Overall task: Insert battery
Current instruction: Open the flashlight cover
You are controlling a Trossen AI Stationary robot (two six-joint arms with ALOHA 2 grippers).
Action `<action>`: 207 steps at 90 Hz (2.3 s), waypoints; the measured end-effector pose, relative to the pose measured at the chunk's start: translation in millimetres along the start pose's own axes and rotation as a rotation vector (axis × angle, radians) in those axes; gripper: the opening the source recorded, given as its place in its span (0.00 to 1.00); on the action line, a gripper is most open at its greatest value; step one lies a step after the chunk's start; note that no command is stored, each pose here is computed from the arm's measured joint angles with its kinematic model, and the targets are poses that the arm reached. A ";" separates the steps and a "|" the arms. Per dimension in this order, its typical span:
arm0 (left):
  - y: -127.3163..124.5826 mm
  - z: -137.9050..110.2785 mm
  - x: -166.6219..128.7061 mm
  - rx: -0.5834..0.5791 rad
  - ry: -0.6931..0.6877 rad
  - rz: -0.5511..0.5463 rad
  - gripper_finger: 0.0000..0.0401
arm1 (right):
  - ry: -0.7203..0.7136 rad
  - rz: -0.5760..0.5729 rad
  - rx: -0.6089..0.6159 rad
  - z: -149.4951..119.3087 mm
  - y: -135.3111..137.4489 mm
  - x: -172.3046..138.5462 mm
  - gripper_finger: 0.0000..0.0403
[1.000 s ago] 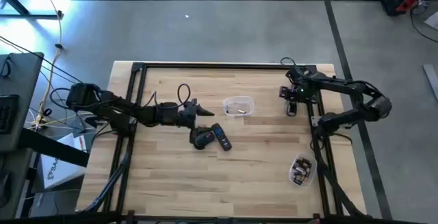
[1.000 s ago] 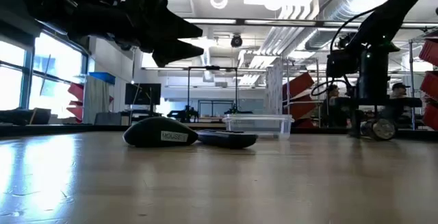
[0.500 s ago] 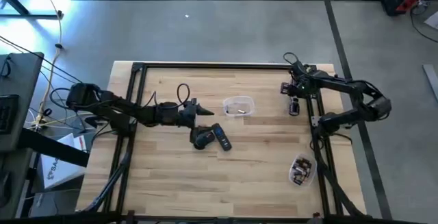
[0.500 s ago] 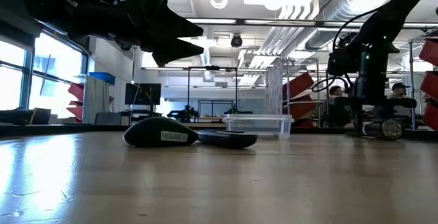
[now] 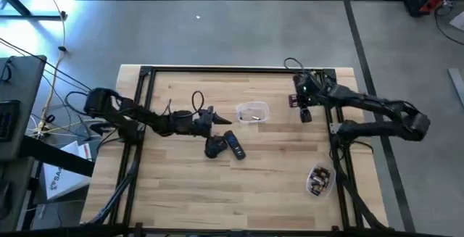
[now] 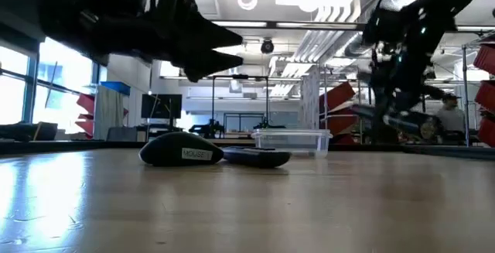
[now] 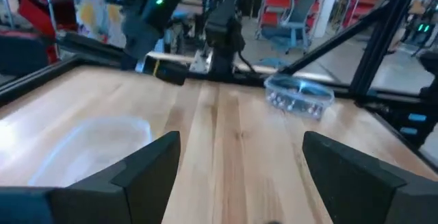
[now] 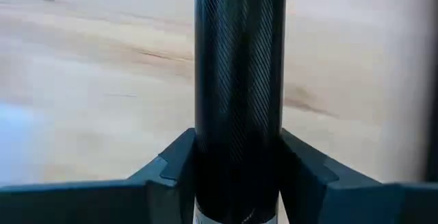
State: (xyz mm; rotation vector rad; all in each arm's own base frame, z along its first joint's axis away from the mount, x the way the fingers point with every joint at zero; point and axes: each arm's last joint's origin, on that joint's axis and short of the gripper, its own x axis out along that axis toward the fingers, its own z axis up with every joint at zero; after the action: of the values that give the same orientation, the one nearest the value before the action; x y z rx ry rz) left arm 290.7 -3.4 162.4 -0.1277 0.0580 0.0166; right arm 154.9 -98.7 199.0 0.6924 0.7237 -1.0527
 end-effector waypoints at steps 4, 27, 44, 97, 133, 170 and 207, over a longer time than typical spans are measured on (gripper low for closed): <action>0.0 -1.3 6.8 -0.001 -0.028 -0.003 0.72 | -0.068 0.066 -0.031 -3.7 10.8 -12.0 0.31; -4.5 -13.9 48.4 -0.003 -0.144 -0.026 0.72 | -0.414 0.360 -0.332 -32.6 69.8 -61.4 0.31; -7.2 -16.7 80.0 -0.024 -0.177 -0.012 0.72 | -0.545 0.505 -0.460 -56.3 104.7 -76.1 0.31; -40.6 -7.4 101.2 0.051 -0.348 -0.013 0.72 | -0.683 0.843 -0.598 -106.1 161.1 -81.6 0.31; -46.1 -6.9 112.4 0.038 -0.346 -0.035 0.65 | -0.694 0.912 -0.619 -110.0 166.5 -81.1 0.31; -57.8 -24.4 114.4 0.058 -0.178 -0.034 0.32 | -0.688 0.906 -0.699 -111.2 160.3 -89.7 0.49; -61.2 -34.3 128.4 0.080 -0.037 0.095 0.32 | -0.595 0.910 -0.677 -77.4 117.5 -147.8 0.53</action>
State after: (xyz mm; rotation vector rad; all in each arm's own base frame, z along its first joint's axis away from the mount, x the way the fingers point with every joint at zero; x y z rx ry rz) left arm 418.2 -66.9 128.6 -0.0450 0.0276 0.1112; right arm 202.3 77.5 290.3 0.0496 0.1506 -0.1040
